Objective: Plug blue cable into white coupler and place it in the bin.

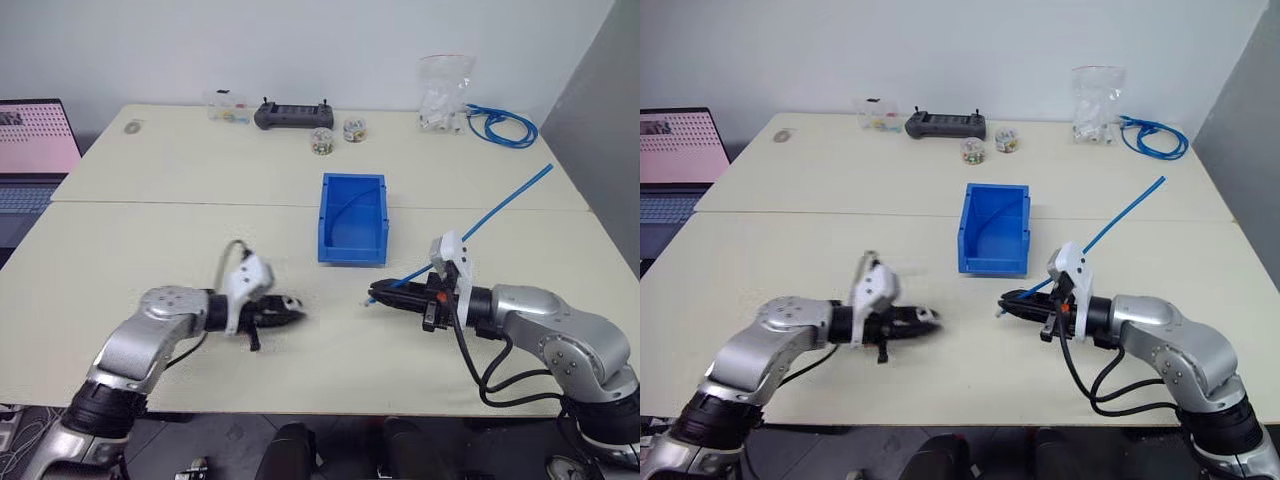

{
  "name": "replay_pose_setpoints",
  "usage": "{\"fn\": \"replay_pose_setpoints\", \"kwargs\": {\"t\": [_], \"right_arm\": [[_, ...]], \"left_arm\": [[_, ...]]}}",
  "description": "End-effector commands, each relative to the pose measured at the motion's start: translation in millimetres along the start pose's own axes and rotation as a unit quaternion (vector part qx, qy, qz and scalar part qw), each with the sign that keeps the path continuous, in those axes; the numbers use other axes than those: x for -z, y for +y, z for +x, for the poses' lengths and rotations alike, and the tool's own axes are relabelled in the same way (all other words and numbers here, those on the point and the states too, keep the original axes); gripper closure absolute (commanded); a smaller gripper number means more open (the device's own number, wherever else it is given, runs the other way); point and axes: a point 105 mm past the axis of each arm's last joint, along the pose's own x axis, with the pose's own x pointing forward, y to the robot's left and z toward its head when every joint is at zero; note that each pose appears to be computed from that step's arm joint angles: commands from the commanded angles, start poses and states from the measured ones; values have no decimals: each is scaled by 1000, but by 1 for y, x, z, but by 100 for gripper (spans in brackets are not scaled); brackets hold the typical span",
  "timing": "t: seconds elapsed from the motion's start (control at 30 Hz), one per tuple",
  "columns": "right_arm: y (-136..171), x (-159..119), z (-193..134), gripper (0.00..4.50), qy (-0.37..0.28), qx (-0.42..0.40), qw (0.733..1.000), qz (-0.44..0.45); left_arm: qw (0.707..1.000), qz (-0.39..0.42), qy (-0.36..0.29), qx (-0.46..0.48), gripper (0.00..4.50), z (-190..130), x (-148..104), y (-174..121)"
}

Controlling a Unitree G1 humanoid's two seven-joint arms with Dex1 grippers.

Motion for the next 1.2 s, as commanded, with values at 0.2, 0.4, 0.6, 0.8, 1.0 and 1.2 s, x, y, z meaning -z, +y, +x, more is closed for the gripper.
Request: {"fn": "replay_pose_setpoints", "kwargs": {"t": [0.2, 0.4, 0.6, 0.8, 1.0, 1.2], "right_arm": [[9, -7, 7, 442, 4, -20, 997, -76], [15, -2, 28, 442, 22, -52, 992, -114], [16, 6, 51, 442, 54, -81, 987, -131], [15, 8, 62, 442, 74, -91, 984, -136], [12, 11, 63, 442, 92, -91, 983, -134], [14, 17, 62, 442, 108, -102, 980, -134]], "left_arm": [[989, 91, 72, 92, 370, 31, 12, 3], [985, 112, 81, 105, 370, 45, 13, 5], [986, 104, 80, 102, 370, 47, 9, 4], [986, 103, 87, 99, 370, 46, 8, 3], [986, 103, 90, 95, 370, 46, 7, 3], [986, 103, 93, 90, 370, 46, 7, 4]]}}
